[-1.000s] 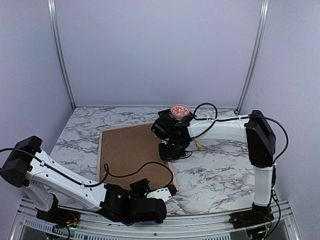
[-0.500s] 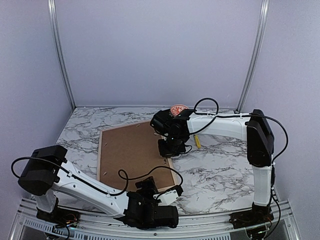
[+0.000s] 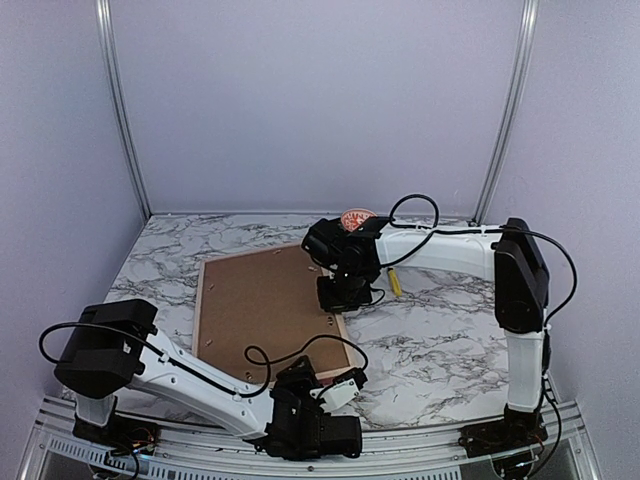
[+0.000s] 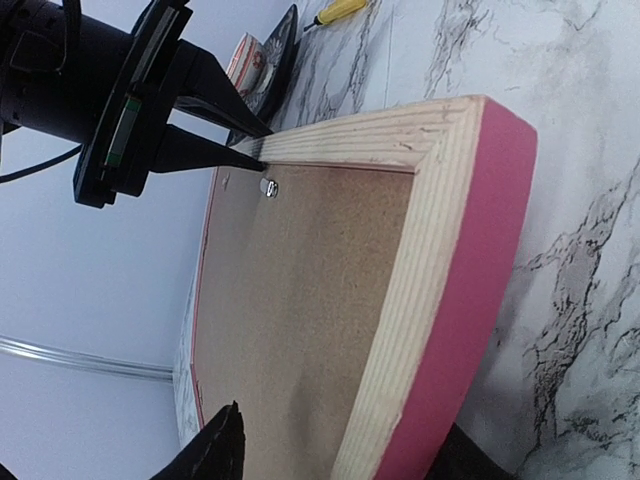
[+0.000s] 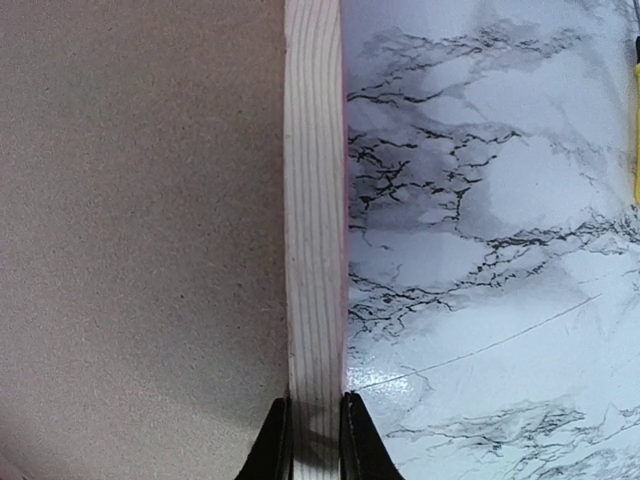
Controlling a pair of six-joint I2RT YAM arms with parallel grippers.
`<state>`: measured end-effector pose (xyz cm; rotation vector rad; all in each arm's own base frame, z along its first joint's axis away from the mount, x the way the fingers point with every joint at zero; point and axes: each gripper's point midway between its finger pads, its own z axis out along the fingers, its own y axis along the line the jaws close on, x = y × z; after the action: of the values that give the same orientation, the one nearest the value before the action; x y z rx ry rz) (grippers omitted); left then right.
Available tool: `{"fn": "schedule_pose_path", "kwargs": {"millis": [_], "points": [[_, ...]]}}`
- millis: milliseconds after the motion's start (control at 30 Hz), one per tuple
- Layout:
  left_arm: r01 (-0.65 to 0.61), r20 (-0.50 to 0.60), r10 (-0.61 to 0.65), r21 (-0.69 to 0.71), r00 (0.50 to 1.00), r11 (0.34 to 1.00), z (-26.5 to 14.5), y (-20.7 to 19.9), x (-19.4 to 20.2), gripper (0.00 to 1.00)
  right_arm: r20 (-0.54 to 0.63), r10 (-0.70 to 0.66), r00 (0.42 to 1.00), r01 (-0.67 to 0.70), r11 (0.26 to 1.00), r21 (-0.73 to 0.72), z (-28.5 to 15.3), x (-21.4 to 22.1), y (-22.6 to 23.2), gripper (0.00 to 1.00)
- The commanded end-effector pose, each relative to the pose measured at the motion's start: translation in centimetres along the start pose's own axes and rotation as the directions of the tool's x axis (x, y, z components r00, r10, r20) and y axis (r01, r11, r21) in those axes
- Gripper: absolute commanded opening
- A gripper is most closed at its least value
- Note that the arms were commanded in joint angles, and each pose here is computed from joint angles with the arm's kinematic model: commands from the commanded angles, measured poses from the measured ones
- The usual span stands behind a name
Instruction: Take the photo out of the frame
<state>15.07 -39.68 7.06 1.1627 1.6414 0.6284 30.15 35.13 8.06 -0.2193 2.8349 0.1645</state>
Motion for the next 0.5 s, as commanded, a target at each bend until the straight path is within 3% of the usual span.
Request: {"fn": "schedule_pose_path", "kwargs": {"millis": [0,167,267,467], "points": [[0.012,0.004,-0.012,-0.107,1.0,0.994,0.4,1.8,-0.4,0.5,0.077,0.051,0.996,-0.042,0.993,-0.11,-3.6,-2.0,2.1,0.0],[0.059,0.015,-0.057,-0.144,0.998,0.988,0.3,3.0,-0.6,0.35,0.133,0.042,0.99,-0.021,0.988,-0.152,-5.1,-2.6,3.2,0.02],[0.099,0.023,-0.097,-0.174,0.995,0.98,0.4,4.1,-0.6,0.26,0.181,0.028,0.983,0.008,0.981,-0.193,-6.6,-3.0,4.2,0.15],[0.211,0.05,-0.205,-0.232,0.977,0.949,0.4,7.2,-0.7,0.09,0.307,0.022,0.951,0.081,0.945,-0.317,-11.1,-4.6,5.6,0.49]]}}
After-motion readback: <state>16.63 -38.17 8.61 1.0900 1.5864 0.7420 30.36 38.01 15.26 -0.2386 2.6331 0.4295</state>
